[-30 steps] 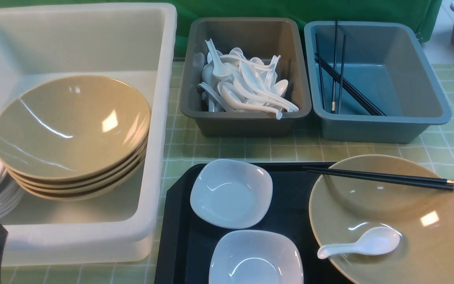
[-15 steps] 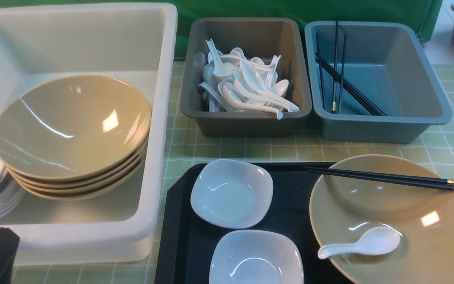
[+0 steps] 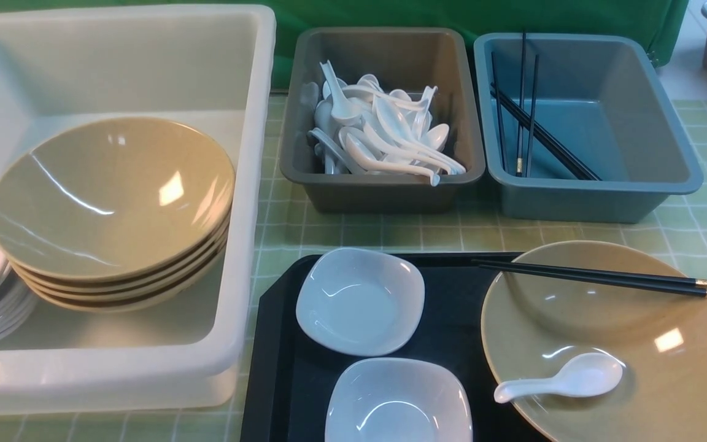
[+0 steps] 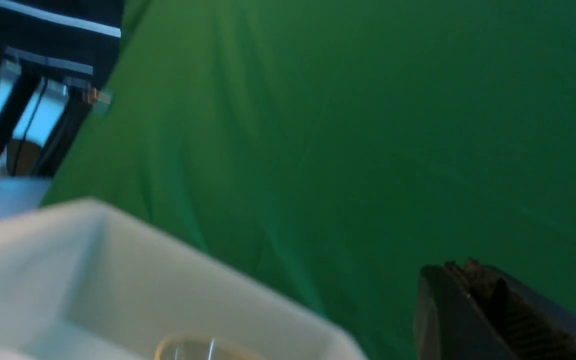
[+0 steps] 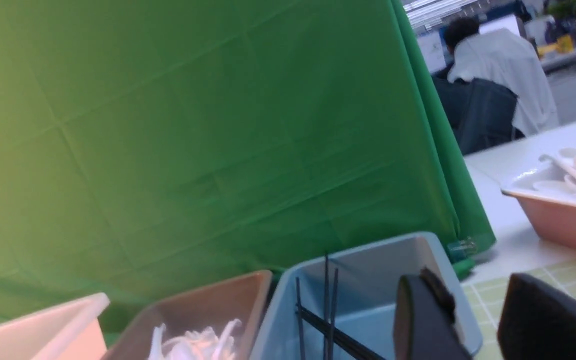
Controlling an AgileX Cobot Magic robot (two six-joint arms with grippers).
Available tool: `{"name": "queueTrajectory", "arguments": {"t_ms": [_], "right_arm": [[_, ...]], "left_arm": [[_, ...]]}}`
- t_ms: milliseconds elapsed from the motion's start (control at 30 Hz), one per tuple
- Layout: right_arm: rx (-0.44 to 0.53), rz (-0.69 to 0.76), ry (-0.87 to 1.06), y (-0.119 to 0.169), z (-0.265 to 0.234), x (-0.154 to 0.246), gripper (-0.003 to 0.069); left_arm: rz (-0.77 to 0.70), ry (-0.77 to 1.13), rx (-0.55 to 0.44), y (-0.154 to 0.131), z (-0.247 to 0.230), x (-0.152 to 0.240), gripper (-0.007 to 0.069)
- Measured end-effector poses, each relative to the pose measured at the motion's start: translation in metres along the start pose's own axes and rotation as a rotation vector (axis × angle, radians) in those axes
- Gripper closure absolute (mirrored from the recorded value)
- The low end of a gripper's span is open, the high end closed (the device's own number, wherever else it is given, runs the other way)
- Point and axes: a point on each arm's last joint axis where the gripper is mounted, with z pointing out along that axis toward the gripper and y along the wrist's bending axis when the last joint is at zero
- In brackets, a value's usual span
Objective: On green table put chopsticks spoon bowls plates into blue grey white boxes.
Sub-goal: 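Move the grippers toward the tableware on the black tray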
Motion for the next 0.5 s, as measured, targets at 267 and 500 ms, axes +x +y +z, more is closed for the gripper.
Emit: {"name": "queueTrajectory", "arguments": {"t_ms": [267,500], "right_arm": [[0.004,-0.008,-0.002,0.010,0.007,-0.024,0.0423],[0.114,-0.169,0.208,0.028,0.034,-0.071,0.0423]], "left_arm": [[-0.091,-0.022,-0.015,-0.007,0.005,-0.019,0.0627],[0.095,0.146,0.079,-0.053,0.043,-0.076,0.0627]]}}
